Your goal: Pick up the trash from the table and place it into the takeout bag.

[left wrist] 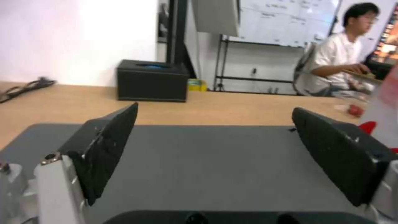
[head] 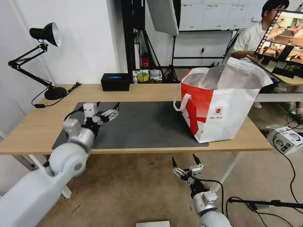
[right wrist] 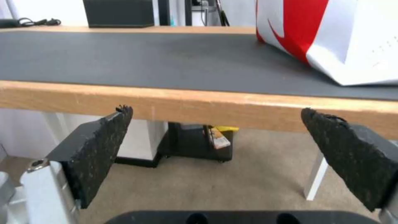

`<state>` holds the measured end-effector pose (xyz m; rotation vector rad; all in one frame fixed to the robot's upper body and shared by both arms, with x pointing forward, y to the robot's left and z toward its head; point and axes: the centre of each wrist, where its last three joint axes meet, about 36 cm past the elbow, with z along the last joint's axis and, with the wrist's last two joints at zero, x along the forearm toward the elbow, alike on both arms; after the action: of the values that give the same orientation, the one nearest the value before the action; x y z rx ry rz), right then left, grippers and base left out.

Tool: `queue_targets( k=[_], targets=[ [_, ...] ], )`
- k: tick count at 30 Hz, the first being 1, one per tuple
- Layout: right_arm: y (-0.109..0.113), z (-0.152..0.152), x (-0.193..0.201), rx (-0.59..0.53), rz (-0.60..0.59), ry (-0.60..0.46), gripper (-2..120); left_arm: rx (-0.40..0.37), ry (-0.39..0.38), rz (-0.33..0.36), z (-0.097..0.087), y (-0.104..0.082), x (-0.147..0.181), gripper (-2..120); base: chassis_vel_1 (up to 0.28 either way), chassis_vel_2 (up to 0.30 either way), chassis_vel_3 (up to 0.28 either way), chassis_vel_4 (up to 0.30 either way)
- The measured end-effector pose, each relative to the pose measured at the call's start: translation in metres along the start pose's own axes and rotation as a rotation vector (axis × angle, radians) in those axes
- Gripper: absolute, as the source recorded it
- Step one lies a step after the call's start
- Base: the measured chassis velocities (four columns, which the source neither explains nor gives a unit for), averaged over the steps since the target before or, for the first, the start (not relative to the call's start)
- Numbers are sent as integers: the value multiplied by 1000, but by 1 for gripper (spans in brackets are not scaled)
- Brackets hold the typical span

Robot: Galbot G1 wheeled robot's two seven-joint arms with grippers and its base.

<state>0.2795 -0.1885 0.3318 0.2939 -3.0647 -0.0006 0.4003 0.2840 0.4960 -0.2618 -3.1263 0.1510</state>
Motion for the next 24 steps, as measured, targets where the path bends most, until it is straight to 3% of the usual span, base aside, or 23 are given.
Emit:
queue_targets(
  k=[7,24],
  targets=[
    [-3,-3,3,2,-1,-11,100,3,4,-113,39,13,48,100,0,0,0,0],
    [-2,-8,1,7,-7,-39,100,26,29,-230,93,9,112,100,0,0,0,0]
  ],
)
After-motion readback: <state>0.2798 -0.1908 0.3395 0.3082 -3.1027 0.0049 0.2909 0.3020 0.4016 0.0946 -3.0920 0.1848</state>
